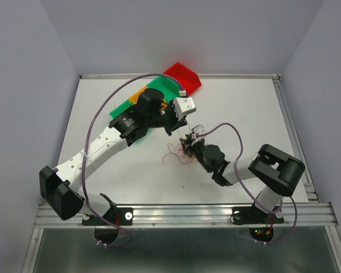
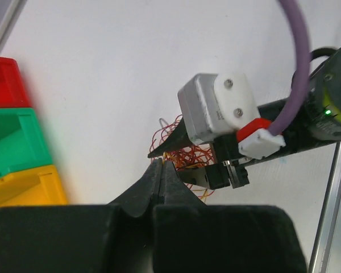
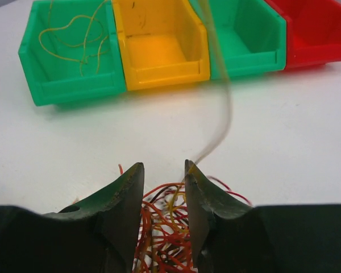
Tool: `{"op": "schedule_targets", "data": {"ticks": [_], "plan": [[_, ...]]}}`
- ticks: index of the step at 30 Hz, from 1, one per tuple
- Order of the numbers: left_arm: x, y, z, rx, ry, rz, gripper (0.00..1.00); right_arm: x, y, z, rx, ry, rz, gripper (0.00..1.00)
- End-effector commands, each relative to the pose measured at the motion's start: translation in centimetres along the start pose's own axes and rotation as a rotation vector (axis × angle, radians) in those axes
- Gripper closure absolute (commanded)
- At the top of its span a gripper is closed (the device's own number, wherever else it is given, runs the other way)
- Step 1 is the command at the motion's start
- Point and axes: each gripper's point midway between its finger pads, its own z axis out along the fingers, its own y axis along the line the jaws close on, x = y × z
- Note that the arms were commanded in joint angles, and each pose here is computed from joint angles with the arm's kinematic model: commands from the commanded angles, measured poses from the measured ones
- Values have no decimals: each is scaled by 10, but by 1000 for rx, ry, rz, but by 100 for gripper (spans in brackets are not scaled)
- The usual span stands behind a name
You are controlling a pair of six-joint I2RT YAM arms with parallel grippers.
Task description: Untangle the cables
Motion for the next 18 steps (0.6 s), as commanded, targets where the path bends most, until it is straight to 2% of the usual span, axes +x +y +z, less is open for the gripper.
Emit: {"op": "schedule_targets", "data": {"ticks": [1, 5, 6, 8, 9, 12, 15, 18], "plan": [[-97, 10, -66, -118, -211, 89, 100, -24, -1, 10, 25, -133, 89, 60], [-159, 27, -125, -266, -322, 139, 100, -12, -13, 5, 63, -125, 138, 60], [-183, 28, -151, -302, -372, 158, 100, -7, -15, 0, 70, -119, 144, 60], [-204, 36, -176, -376, -413, 169, 100, -5, -20, -4, 85, -118, 152, 60], [-224, 36, -201, -415, -472, 184, 100, -3, -23, -7, 99, -116, 158, 60], [-255, 40, -251, -531, -572, 211, 100, 5, -34, -18, 137, -99, 168, 60], [-276, 35, -285, -567, -651, 248, 100, 11, -45, -28, 172, -89, 183, 61], [-285, 30, -292, -556, -683, 265, 100, 10, -51, -39, 190, -93, 210, 60]]}}
